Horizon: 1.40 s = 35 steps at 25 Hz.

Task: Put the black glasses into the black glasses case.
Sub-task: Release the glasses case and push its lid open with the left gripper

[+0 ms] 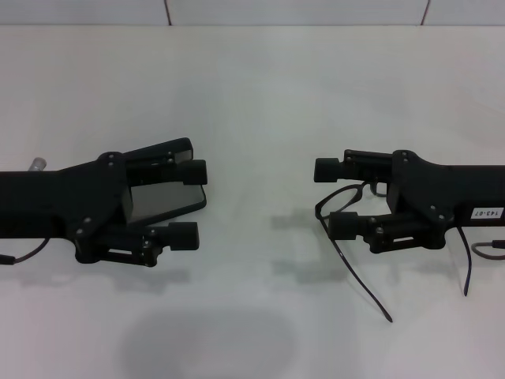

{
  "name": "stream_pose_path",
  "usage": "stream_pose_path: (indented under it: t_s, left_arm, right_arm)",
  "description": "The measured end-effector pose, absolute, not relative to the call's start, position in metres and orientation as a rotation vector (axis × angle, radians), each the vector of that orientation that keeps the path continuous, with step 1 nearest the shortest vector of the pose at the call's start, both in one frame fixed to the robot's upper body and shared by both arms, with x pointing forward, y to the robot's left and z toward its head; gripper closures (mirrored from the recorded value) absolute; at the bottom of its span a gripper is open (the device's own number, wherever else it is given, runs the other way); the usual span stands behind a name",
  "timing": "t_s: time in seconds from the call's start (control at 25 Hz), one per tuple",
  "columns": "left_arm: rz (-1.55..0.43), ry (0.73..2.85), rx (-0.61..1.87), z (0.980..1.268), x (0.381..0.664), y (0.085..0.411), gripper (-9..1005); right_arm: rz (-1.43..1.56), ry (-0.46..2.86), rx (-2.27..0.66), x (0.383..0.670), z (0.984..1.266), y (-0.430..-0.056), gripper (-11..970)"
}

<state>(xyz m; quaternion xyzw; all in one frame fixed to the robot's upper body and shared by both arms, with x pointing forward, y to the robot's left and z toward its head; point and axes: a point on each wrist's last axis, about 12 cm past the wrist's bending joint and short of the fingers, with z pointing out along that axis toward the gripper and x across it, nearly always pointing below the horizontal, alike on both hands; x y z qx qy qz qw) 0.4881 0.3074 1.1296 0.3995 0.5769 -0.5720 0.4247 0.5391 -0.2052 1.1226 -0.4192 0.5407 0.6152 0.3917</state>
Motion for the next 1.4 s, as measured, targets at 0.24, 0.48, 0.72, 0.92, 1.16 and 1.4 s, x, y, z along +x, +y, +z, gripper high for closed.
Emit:
stream_pose_path:
  t_s: [0.24,0.48,0.72,0.92,1.16,1.4]
  left_arm:
    - [-1.432,1.443,0.997,1.129,0.487,0.307,136]
    - [-1.433,1.442,0.997,1.129,0.487,0.306,138]
    - [-1.383,1.413,0.917,1.142,0.497,0.316,141]
    - [-1.314,1.421,0.923,1.171,0.510,0.325,143]
    - [-1.098,1.657,1.006,1.217,0.529,0.316,146]
    - [-0.580,1.980,1.156,1.247,0.530,0.286,199]
  right_arm:
    - [1.563,1.375,-1.061,0.538,1.122,-0.206,118]
    - [1.562,1.376,-1.058,0.538,1.121,-0.206,118]
    - [1.510,1.420,-1.029,0.540,1.115,-0.210,118]
    - [1.394,1.419,-0.878,0.540,1.108,-0.230,118]
    - [1.350,1.280,-0.746,0.523,1.113,-0.255,117]
    - [1.336,1.271,-0.720,0.518,1.111,-0.257,117]
